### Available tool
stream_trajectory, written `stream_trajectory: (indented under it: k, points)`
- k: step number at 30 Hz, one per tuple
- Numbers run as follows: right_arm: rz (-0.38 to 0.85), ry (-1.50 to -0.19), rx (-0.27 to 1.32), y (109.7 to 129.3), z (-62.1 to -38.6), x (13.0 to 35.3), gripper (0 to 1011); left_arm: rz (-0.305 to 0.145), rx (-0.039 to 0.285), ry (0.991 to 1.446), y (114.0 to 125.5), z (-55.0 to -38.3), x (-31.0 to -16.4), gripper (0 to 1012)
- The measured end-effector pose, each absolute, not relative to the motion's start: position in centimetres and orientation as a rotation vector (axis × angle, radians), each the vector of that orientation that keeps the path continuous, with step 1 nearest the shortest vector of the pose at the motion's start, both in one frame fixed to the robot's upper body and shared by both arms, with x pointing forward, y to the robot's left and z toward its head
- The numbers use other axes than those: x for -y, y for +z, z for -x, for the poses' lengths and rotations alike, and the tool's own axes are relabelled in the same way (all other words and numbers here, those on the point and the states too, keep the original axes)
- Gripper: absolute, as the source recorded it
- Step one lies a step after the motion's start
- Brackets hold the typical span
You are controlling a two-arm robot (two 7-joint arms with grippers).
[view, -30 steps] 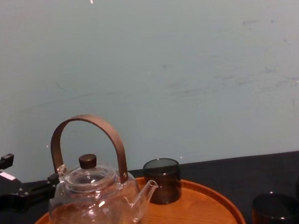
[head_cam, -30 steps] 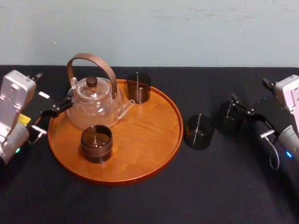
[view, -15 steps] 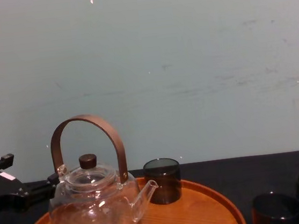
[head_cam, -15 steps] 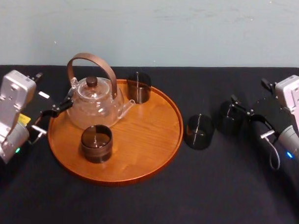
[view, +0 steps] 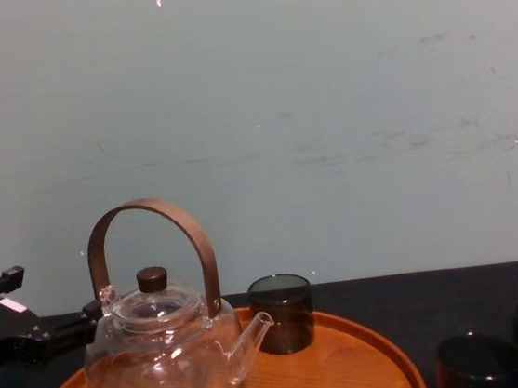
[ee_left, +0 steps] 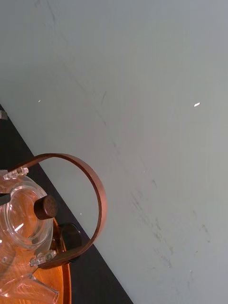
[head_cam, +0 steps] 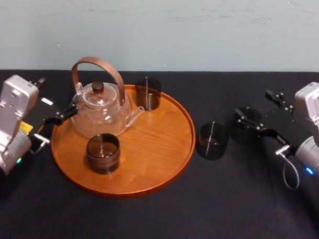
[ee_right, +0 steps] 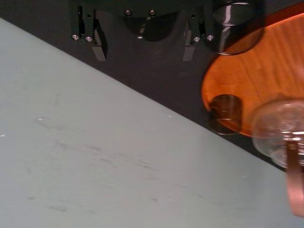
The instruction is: Pick up the glass from the table and place it on the tray.
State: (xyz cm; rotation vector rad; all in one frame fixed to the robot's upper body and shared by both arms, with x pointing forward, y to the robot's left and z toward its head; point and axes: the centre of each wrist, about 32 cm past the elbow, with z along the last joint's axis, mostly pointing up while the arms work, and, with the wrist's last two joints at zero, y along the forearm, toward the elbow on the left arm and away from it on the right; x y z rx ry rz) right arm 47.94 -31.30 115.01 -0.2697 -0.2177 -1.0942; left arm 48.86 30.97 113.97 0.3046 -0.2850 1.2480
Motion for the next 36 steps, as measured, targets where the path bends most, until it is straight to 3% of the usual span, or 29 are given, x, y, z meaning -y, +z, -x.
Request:
stream_trajectory:
  k: [21,36]
  points:
    - [0.264,-0.878,0.026,113.9,-47.1,29.4,1002,-0.305,0.285,1.248,114.0,-48.9,-31.0,1001]
    - [0.281,-0.859,-0.017,113.3,-47.1,28.9,1002,-0.305,0.285,1.248,114.0,-48.9,-31.0,1001]
